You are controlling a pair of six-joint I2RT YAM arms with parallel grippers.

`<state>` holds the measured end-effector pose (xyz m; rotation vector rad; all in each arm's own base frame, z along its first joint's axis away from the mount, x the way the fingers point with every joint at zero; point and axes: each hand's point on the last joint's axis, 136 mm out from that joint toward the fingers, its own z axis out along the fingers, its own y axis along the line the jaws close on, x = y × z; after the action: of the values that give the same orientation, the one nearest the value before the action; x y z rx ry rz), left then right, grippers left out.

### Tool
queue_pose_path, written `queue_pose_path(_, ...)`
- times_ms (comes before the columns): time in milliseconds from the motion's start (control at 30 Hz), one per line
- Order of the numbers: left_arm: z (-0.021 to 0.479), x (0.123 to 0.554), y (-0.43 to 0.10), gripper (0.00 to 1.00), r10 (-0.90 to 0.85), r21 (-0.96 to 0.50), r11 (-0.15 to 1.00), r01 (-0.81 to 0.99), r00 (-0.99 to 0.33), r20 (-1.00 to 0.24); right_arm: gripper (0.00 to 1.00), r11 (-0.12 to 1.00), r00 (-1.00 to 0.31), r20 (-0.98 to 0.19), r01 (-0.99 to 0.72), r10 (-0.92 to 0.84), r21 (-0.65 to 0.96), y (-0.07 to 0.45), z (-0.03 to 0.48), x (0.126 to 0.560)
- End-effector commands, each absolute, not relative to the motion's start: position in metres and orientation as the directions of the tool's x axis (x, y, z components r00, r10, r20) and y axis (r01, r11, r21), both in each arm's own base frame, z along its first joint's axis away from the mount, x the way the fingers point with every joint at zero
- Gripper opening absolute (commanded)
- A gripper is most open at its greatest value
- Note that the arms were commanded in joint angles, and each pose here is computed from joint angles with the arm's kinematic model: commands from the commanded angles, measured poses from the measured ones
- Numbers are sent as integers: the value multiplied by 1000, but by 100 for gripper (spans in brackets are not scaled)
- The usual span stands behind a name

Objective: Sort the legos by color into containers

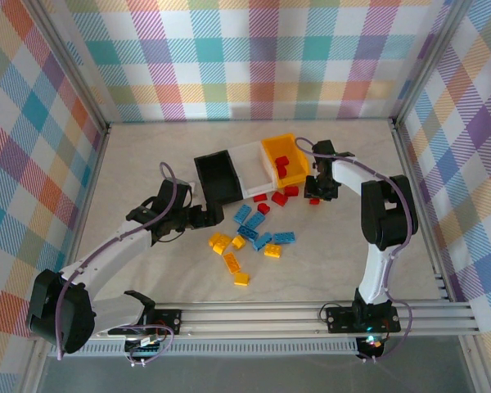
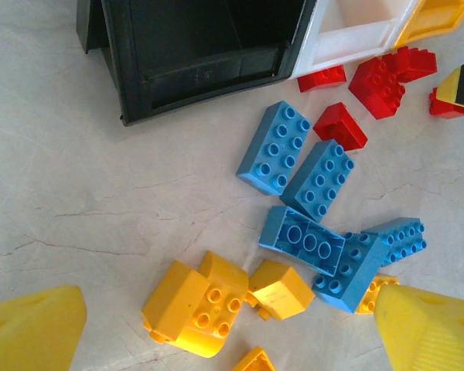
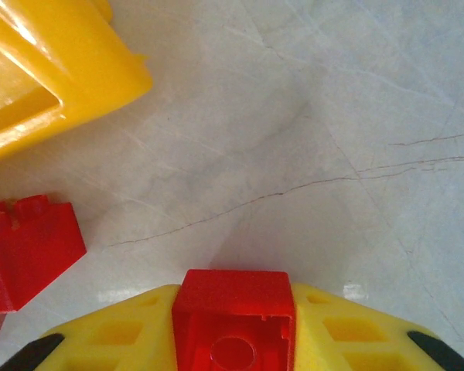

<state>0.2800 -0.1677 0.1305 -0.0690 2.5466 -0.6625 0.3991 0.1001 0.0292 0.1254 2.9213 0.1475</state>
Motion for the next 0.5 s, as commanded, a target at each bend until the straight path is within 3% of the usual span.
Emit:
queue_pose_path(0, 124, 279, -163, 96, -172, -458, 887, 59, -878, -447, 34, 992, -971, -214, 85, 103, 95, 97, 38, 395)
queue_pose_path(467, 125, 281, -166, 96, -177, -469, 881, 62, -877, -447, 35, 977, -925, -369, 17, 96, 212, 125, 129, 405)
